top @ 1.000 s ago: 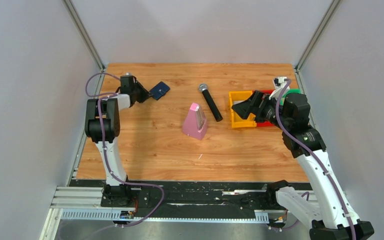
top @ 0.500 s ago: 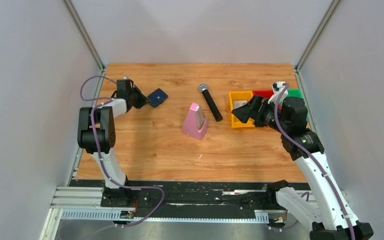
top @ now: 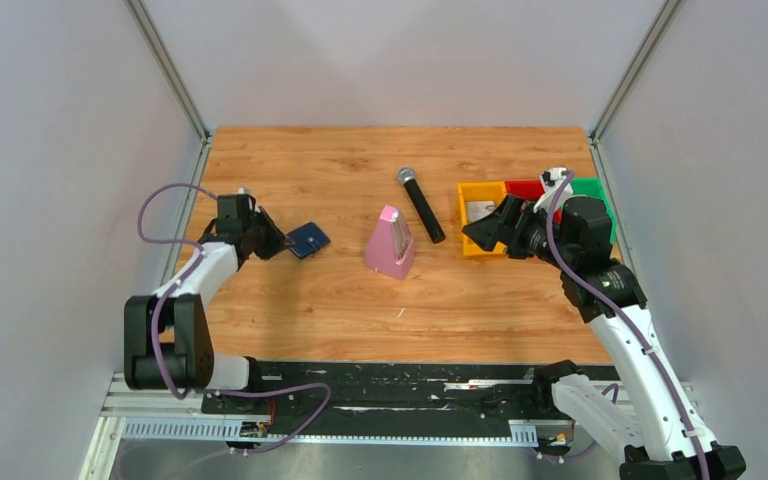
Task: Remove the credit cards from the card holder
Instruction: Move the card holder to the center of the board.
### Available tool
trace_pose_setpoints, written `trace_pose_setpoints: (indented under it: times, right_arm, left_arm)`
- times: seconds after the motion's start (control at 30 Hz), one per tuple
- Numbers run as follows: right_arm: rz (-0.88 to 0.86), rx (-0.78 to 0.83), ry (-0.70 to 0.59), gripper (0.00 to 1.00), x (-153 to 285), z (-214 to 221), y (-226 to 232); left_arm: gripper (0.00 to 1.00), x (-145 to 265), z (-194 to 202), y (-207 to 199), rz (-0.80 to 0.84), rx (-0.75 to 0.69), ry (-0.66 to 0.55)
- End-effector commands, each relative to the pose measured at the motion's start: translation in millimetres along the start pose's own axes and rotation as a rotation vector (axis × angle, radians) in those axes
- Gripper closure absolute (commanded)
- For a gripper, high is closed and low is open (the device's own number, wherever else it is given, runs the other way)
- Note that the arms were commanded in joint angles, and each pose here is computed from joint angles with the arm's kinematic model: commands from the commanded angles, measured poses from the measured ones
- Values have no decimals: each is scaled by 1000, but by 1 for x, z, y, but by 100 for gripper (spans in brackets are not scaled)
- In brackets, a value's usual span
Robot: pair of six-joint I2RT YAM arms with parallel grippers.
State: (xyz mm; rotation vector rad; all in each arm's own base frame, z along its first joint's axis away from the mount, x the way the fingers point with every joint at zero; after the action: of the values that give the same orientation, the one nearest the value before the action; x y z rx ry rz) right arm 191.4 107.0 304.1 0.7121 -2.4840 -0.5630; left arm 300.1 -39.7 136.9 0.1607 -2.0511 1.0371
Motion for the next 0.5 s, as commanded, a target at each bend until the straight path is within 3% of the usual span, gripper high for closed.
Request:
trace_pose_setpoints:
  times: [0.0,0.3,0.47]
  right_arm:
    - [-32,-11,-5,11,5,0,5]
    - [-76,12,87,15,9,21,5]
    - [-71,-3,136,23,5,33,5]
  left_arm:
    - [100,41,16,0,42,-32,8]
    - [100,82,71,5,85,-92,173]
    - [100,86,94,15,119,-107,202]
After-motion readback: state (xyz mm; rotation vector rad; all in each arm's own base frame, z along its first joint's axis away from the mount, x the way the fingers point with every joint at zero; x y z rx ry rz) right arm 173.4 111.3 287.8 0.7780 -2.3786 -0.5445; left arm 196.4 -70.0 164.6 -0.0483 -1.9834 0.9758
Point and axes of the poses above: each gripper's point midway between its finger pads, its own x axis back along the fingers, its own y axis along the line the jaws close on, z = x × y, the point moved 8 cm from there along x, back along the fingers, and after that the axes turned 8 degrees about x, right-handed, at the moved point
